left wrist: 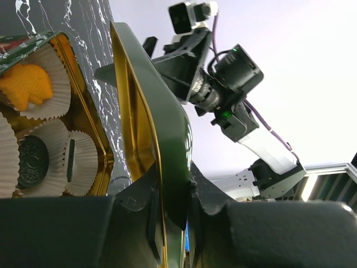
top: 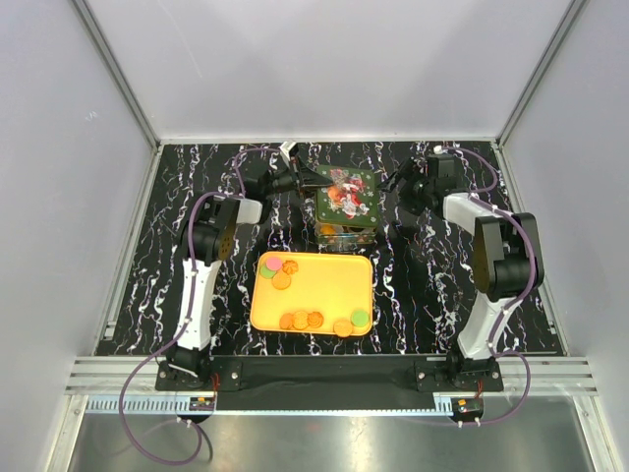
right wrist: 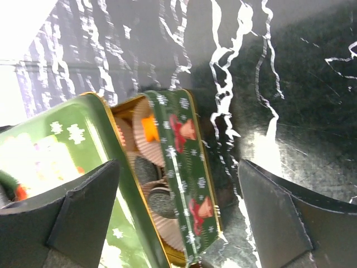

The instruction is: Pack the cookies

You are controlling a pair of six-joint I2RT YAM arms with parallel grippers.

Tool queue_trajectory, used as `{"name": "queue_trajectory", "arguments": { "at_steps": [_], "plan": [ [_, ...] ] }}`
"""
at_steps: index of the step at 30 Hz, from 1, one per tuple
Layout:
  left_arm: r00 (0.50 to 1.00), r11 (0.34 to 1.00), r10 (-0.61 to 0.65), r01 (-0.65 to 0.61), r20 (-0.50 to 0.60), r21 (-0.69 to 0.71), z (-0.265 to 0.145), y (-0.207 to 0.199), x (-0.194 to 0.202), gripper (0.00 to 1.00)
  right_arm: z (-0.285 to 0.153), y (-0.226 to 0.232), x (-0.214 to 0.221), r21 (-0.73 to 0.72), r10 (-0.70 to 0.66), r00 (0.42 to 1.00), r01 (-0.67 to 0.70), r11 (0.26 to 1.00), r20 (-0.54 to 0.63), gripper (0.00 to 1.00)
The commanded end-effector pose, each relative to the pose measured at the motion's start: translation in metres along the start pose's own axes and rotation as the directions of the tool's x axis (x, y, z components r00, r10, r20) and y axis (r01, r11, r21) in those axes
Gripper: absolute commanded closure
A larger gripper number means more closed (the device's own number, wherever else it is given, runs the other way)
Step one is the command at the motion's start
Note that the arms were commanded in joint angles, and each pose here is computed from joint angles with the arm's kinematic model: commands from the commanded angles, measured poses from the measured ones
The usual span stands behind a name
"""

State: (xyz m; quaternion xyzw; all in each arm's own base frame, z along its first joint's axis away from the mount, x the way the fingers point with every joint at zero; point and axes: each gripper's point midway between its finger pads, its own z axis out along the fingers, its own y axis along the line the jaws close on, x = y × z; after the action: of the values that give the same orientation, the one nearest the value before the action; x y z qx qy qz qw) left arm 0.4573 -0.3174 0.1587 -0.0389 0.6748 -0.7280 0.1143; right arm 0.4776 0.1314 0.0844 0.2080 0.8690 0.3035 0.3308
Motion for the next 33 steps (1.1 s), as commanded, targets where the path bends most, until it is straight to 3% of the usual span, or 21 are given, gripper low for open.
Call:
{"name": "queue_trajectory", "arguments": {
  "at_steps": [1, 17, 33],
  "plan": [
    [0.995, 0.993, 0.1, -0.101, 0.023, 0.066, 0.005, -0.028, 0.0, 0.94, -0.02, 0.033, -0.027, -0.077, -0.01, 0.993, 0.019, 0.997, 0.116, 0.05],
    [0.998, 0.998, 0.061, -0.062, 0.025, 0.028, 0.009, -0.002, -0.001, 0.91, -0.012, 0.056, 0.0, -0.277, -0.043, 0.999, 0.05, 0.96, 0.03, 0.02],
    [0.999, 0.999, 0.032, -0.032, 0.038, -0.004, 0.004, 0.02, -0.002, 0.91, 0.012, 0.054, 0.031, -0.29, -0.054, 0.997, 0.033, 0.956, -0.064, 0.02]
  ]
}}
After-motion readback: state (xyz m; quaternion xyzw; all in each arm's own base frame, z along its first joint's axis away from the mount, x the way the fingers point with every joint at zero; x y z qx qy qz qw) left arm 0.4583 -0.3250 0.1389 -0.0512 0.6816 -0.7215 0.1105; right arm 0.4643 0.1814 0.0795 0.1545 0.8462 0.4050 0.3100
